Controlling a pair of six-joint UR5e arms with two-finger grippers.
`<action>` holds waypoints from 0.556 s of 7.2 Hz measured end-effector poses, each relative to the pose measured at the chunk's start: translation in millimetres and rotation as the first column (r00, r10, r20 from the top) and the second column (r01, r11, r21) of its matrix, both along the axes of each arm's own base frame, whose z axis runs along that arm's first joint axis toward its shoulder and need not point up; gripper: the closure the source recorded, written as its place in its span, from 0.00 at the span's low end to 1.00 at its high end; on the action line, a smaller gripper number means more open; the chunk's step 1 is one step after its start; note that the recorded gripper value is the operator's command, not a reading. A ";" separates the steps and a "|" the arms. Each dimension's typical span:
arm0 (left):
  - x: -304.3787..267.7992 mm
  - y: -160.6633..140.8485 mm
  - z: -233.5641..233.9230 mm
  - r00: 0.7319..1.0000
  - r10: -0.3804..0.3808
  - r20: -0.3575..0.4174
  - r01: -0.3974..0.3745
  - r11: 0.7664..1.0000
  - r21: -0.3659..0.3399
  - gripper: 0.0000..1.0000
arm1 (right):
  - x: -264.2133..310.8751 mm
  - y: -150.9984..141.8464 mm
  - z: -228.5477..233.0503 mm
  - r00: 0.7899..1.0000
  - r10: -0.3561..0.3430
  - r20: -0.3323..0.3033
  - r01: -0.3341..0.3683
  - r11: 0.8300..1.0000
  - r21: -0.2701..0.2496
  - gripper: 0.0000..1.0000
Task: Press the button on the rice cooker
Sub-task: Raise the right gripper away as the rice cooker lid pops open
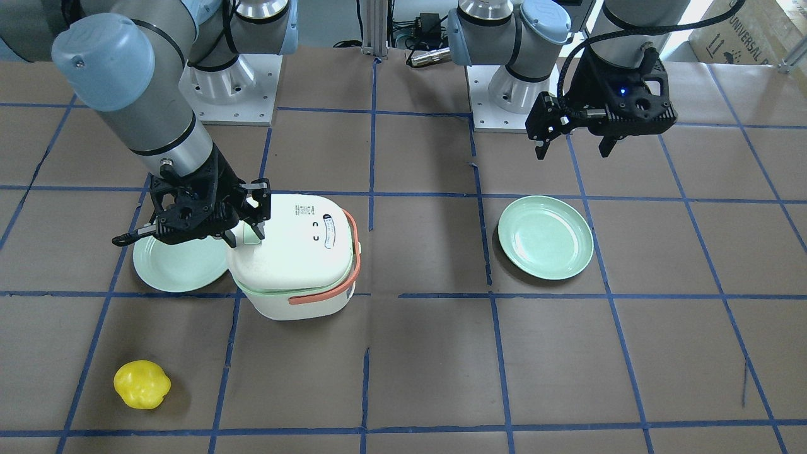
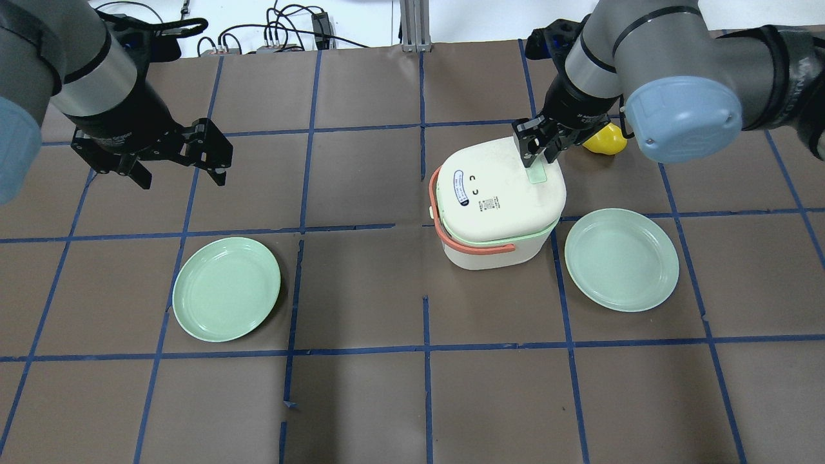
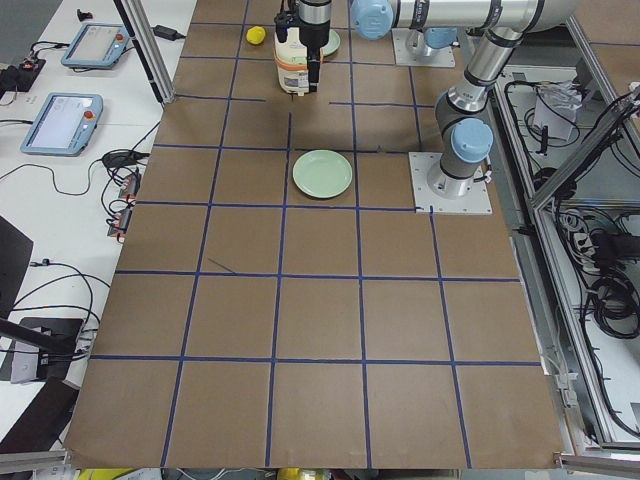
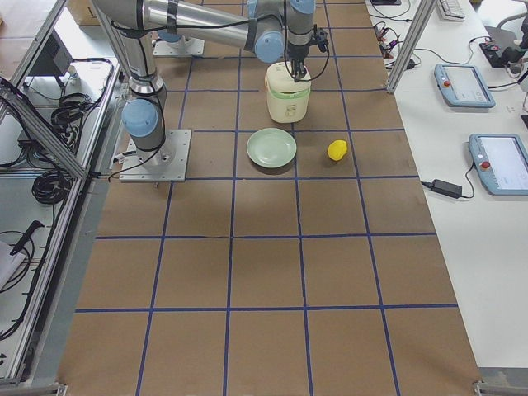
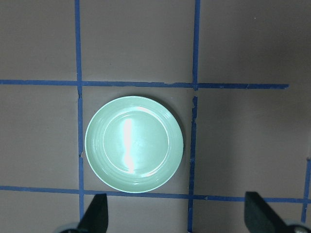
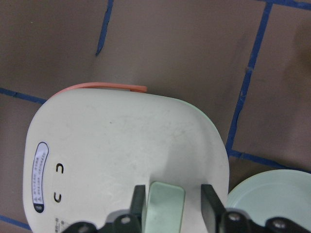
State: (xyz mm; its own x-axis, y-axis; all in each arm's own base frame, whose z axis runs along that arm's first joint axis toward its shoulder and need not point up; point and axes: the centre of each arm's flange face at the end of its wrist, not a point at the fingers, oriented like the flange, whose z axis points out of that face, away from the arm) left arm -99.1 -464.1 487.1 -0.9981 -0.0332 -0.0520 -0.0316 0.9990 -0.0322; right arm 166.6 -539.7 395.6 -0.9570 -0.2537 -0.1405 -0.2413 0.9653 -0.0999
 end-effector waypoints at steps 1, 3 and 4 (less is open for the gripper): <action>0.0 0.0 0.0 1.000 0.000 0.000 0.000 1.000 0.000 0.00 | -1.0 2.4 11.8 1.000 -0.009 -0.010 0.009 1.000 -0.022 0.01; 0.0 0.0 0.0 1.000 0.000 0.000 0.000 1.000 0.000 0.00 | -7.7 11.2 42.4 0.996 -0.061 -0.066 0.055 0.995 -0.080 0.01; 0.0 0.0 0.0 1.000 0.000 0.000 0.000 1.000 0.000 0.00 | -10.5 17.1 57.7 0.991 -0.108 -0.081 0.099 0.989 -0.109 0.01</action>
State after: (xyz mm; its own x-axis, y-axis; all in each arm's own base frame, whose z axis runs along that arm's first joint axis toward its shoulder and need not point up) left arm -99.1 -464.1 487.1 -0.9981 -0.0333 -0.0520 -0.0316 0.9990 -0.0325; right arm 156.1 -522.6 453.3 -0.9863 -0.1617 -0.0339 -0.1528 0.9708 -0.1849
